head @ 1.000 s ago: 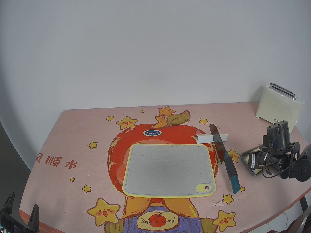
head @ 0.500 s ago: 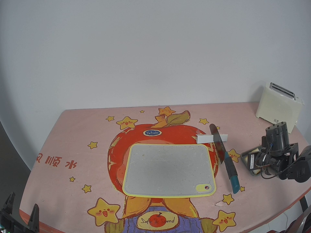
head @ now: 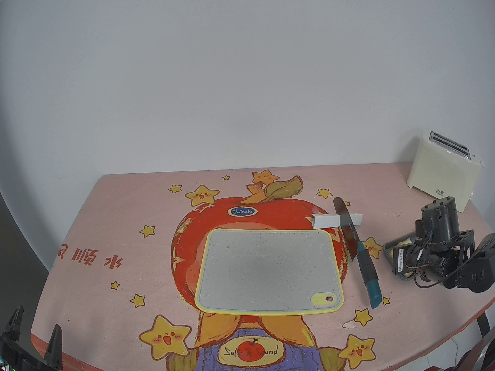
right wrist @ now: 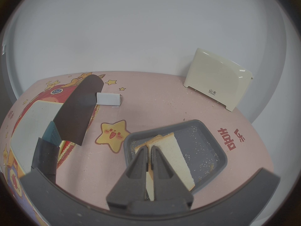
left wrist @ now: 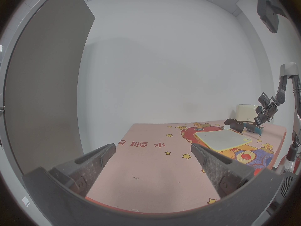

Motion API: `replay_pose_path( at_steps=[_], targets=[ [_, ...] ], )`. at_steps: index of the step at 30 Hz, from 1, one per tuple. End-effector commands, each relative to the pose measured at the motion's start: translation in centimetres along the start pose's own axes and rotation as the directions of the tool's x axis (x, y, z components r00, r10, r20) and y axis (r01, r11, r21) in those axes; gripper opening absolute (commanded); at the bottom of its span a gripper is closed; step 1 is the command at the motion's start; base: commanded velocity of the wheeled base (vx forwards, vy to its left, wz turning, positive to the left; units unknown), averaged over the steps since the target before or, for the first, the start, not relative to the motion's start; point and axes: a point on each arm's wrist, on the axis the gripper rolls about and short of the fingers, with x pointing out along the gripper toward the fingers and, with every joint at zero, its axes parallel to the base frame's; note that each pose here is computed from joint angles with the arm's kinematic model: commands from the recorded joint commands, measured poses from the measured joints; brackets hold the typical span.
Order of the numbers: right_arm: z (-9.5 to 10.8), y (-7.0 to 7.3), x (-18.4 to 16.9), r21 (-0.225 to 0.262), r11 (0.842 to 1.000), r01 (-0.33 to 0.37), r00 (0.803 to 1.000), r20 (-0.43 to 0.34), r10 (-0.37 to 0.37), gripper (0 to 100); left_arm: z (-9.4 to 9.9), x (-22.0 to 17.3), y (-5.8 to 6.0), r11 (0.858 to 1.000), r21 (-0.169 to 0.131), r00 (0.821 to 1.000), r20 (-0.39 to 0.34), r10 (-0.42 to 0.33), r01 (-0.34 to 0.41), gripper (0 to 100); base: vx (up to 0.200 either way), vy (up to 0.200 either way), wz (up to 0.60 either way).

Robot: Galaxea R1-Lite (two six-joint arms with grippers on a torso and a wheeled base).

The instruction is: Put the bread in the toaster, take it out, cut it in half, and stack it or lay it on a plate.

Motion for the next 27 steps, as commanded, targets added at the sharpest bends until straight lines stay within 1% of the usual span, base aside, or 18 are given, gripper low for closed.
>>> replay_pose_path(
  at_steps=[1,12,21,22,27],
  targets=[
    [-0.09,0.17,-0.17,-0.006,1.000,-0.008,1.000,0.002,0.008,0,-0.51,0.05,0.00,1.000,-0.001,1.000,-0.007,0.001,-0.001,100,0.000,0.000,0.00],
    [-0.35,0.39,-0.27,-0.018,1.000,-0.015,1.000,-0.004,0.015,0,-0.51,0.05,0.00,1.000,-0.001,1.000,-0.007,0.001,-0.001,100,0.000,0.000,0.00],
    [-0.32,0.37,-0.33,-0.017,1.000,-0.016,1.000,-0.002,0.016,0,-0.51,0.05,0.00,1.000,0.001,1.000,-0.007,0.001,-0.001,100,0.000,0.000,0.00],
    [-0.30,0.36,-0.36,-0.016,1.000,-0.016,1.000,0.000,0.016,100,-0.51,0.05,0.00,1.000,0.001,1.000,-0.007,0.001,-0.001,100,0.000,0.000,0.00],
    [-0.16,0.35,-0.43,-0.008,1.000,-0.018,1.000,0.006,0.018,100,-0.51,0.05,0.00,1.000,0.001,1.000,-0.007,0.001,-0.001,100,0.000,0.000,0.00]
  ],
)
